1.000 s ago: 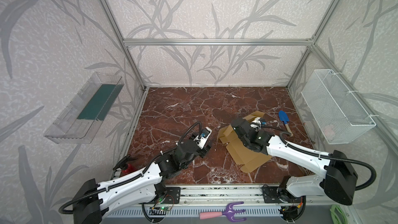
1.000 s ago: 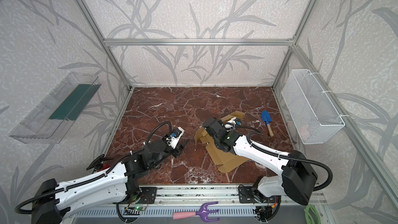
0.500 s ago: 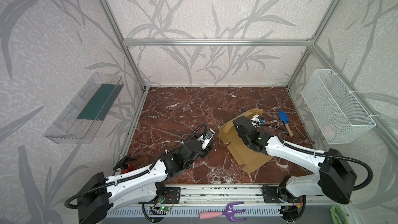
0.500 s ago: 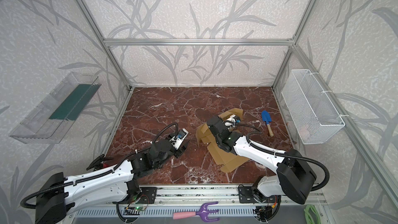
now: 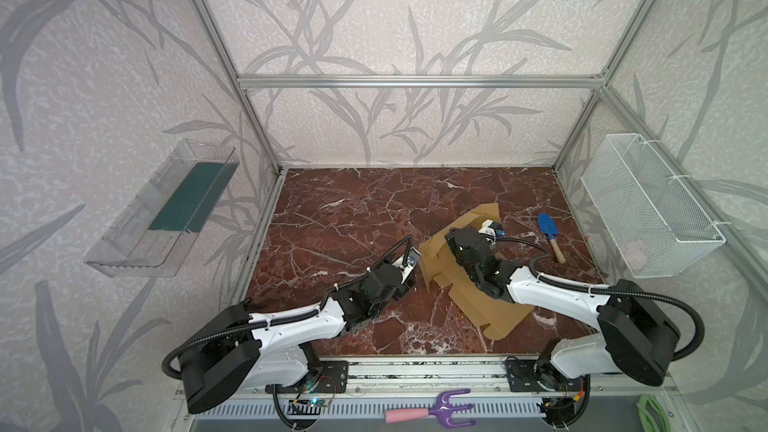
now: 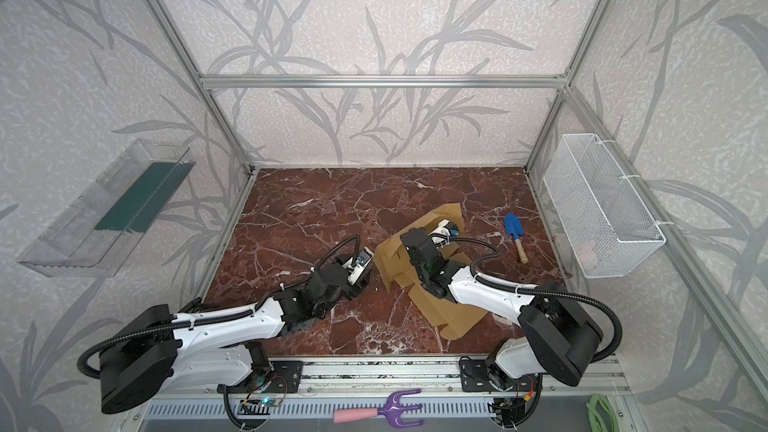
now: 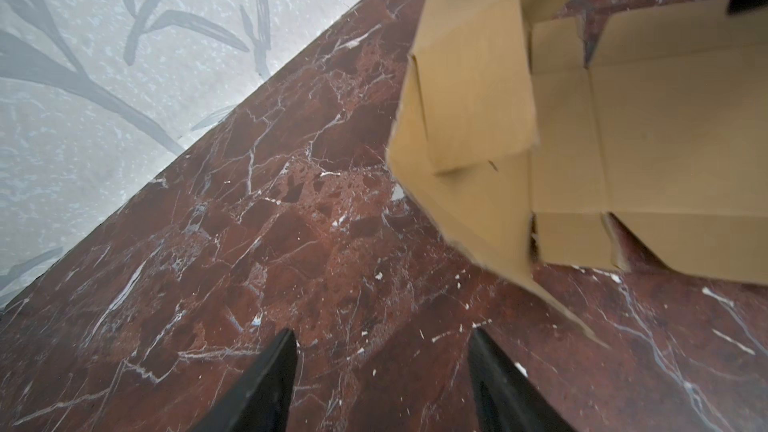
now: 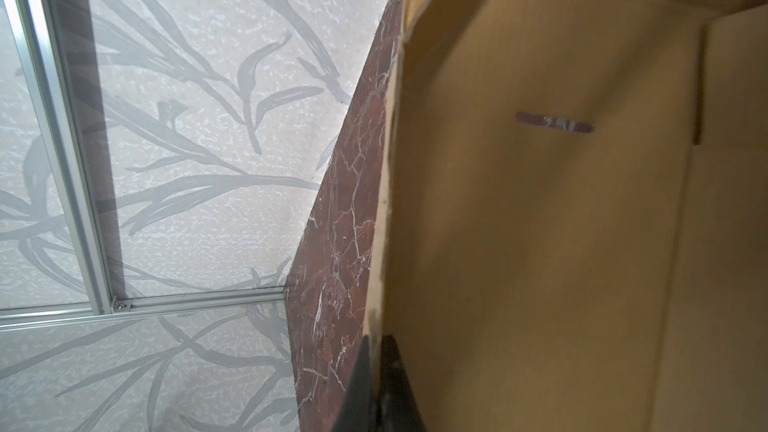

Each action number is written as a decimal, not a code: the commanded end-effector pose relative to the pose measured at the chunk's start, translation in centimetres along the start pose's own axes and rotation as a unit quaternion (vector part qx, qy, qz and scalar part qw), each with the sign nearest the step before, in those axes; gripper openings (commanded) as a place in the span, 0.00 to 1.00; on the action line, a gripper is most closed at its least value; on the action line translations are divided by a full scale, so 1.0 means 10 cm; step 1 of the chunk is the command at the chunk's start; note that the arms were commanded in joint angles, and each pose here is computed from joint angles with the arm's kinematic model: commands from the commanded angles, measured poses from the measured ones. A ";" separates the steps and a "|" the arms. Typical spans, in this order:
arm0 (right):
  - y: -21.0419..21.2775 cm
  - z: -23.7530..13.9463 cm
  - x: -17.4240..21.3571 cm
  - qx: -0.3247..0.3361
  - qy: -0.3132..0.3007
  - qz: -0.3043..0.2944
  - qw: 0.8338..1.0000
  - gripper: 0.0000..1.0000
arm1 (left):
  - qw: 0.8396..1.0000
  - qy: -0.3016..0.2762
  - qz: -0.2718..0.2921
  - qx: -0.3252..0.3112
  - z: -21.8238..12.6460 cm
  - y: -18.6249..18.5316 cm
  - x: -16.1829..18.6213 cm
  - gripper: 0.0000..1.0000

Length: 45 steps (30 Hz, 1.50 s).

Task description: Fold the paper box

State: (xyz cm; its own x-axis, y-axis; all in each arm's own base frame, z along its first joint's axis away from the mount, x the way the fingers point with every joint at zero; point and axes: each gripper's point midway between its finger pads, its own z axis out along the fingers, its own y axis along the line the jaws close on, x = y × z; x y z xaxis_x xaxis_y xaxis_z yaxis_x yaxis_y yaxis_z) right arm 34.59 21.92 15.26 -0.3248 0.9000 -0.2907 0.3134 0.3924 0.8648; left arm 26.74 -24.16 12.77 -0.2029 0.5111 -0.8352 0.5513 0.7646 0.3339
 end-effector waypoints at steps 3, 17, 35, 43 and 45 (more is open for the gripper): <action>-0.11 -0.05 -0.01 0.002 0.008 -0.024 1.000 0.00 | 0.998 -0.047 -0.038 0.003 0.10 0.02 -0.15 0.68; 0.54 -0.29 -0.06 -0.129 0.030 0.028 0.991 0.00 | 0.993 -0.058 0.010 -0.105 -0.17 0.53 -0.29 0.71; 0.28 0.14 0.23 -0.060 0.052 0.006 0.997 0.00 | 0.998 -0.023 0.008 -0.058 -0.32 0.42 -0.14 0.72; 0.27 0.18 0.26 -0.051 0.052 -0.009 0.997 0.00 | 0.999 -0.008 0.006 -0.037 -0.28 0.29 -0.05 0.72; 0.29 0.20 0.29 -0.045 0.058 -0.019 0.997 0.00 | 0.999 -0.004 0.012 -0.035 -0.25 0.27 -0.03 0.72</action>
State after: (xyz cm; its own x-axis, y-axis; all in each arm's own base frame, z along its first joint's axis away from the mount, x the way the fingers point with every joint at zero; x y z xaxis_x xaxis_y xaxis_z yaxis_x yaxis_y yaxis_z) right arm 36.08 25.77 16.98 -0.4151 0.8788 -0.2352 0.1945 0.3383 0.9207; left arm 26.43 -20.83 15.71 -0.1756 0.5128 -0.8404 0.4746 0.7920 0.3841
